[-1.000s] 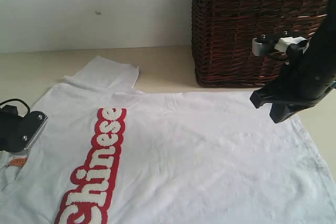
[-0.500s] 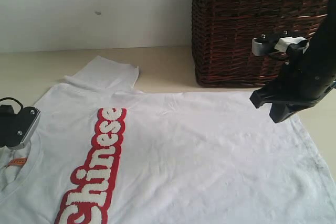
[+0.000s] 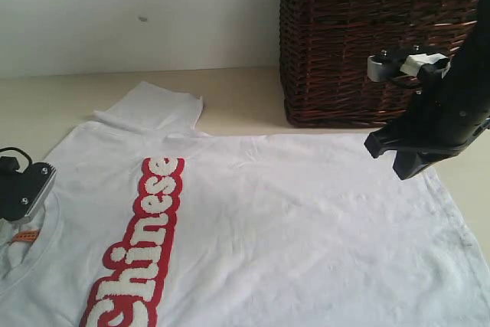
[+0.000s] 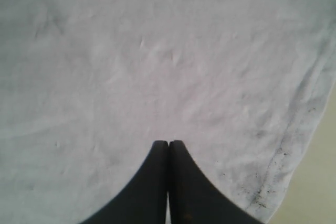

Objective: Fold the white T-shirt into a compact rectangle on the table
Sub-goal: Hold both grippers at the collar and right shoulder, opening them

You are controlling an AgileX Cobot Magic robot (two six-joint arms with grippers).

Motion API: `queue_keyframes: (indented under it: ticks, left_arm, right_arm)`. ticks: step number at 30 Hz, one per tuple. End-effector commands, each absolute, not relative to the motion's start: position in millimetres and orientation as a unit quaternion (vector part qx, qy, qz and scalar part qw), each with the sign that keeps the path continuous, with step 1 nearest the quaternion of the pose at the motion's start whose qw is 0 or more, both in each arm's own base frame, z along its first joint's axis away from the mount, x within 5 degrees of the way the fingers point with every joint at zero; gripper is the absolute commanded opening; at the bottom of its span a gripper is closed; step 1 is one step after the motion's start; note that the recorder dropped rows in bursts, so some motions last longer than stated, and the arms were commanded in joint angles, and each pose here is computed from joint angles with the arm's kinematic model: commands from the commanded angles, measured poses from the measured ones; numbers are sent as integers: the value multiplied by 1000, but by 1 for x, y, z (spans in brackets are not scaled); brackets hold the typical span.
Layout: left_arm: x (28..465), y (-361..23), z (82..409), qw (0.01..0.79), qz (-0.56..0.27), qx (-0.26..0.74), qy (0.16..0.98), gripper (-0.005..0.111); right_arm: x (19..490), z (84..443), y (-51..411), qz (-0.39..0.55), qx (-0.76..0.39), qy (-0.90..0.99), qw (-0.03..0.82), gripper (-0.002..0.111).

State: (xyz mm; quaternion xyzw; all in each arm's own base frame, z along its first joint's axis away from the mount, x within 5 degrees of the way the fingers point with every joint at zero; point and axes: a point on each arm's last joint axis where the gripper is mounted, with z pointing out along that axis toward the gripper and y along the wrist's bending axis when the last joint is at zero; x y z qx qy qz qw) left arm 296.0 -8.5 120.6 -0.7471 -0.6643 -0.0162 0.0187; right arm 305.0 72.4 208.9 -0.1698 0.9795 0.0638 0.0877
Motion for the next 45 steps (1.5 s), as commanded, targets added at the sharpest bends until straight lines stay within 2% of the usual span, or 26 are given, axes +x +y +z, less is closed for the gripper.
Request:
queue_keyframes:
  ticks: [1,27,30,33,37,40,45]
  left_arm:
    - [296,-8,117,23,-12,-748,-663,105]
    - [295,-8,110,31,-3,-748,-663,105]
    - [295,-8,110,31,-3,-748,-663,105]
    - [295,-8,110,31,-3,-748,-663,105]
    - [296,-8,110,30,-4,-748,-663,105]
    - [296,-8,110,30,-4,-748,-663,105]
    - [296,-8,110,30,-4,-748,-663,105]
  right_arm:
    - [307,210,73,63,-173,978,94,0]
    - [307,211,74,72,-177,977,94,2]
    - [305,208,74,73,-178,977,91,11]
    - [303,202,73,69,-202,972,94,28]
    - [301,198,73,65,-233,965,96,65]
    - [301,195,73,63,-242,964,92,84]
    - [305,192,71,44,-268,957,100,90]
